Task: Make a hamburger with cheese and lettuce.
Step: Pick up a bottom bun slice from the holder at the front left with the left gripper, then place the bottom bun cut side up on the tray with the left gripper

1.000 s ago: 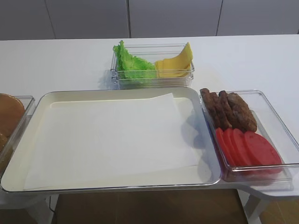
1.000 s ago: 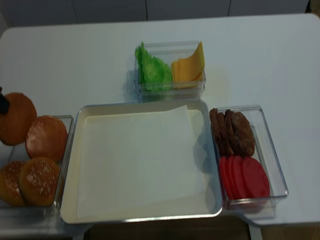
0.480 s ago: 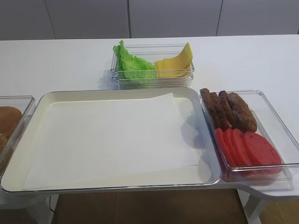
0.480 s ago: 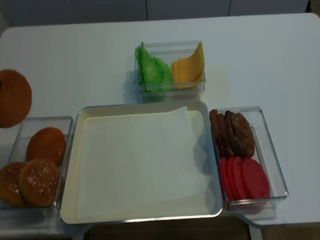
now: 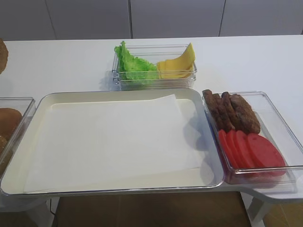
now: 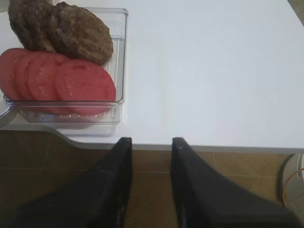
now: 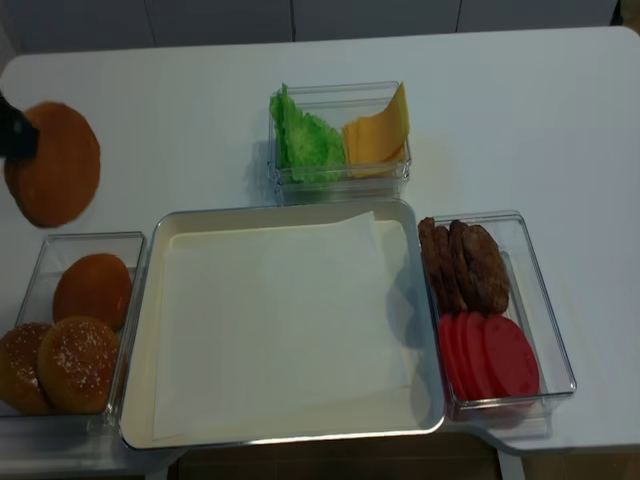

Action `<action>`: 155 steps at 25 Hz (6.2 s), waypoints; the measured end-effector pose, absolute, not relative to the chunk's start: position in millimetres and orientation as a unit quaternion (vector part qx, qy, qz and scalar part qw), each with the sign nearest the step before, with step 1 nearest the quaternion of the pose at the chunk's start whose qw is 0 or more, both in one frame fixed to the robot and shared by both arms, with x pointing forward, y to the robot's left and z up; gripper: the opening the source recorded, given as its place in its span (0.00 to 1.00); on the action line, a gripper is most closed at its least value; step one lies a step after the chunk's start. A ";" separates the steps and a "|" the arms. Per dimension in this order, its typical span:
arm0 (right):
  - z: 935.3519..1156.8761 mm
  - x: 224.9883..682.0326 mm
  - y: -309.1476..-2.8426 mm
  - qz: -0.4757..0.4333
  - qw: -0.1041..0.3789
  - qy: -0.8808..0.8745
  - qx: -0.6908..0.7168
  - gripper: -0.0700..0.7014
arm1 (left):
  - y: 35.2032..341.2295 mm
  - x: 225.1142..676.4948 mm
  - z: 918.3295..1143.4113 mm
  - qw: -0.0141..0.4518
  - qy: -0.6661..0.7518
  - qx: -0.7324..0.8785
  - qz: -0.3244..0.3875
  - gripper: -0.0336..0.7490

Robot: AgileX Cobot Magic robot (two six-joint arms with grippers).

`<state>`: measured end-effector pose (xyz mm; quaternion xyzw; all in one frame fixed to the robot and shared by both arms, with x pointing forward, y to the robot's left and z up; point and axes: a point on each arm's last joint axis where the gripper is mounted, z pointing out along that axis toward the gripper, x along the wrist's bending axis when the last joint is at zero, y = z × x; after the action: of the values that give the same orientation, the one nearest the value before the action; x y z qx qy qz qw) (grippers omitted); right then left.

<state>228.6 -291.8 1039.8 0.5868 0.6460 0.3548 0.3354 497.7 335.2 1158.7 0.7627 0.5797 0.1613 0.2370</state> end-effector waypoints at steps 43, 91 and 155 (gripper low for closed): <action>1039.9 228.6 -291.7 0.355 0.335 0.646 0.587 0.37 | 64.7 482.0 1070.7 0.033 0.417 0.852 0.315 0.20; 1039.9 228.6 -291.7 0.355 0.335 0.646 0.587 0.37 | 53.0 492.8 1043.5 0.027 0.473 0.818 0.325 0.20; 1039.9 228.6 -291.7 0.355 0.335 0.646 0.587 0.37 | 38.5 487.0 1036.4 0.092 0.517 0.815 0.244 0.44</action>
<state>228.6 -291.7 1039.9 0.5867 0.6460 0.3554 0.3348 487.0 38.5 1036.4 0.8151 0.5174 0.2438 0.0924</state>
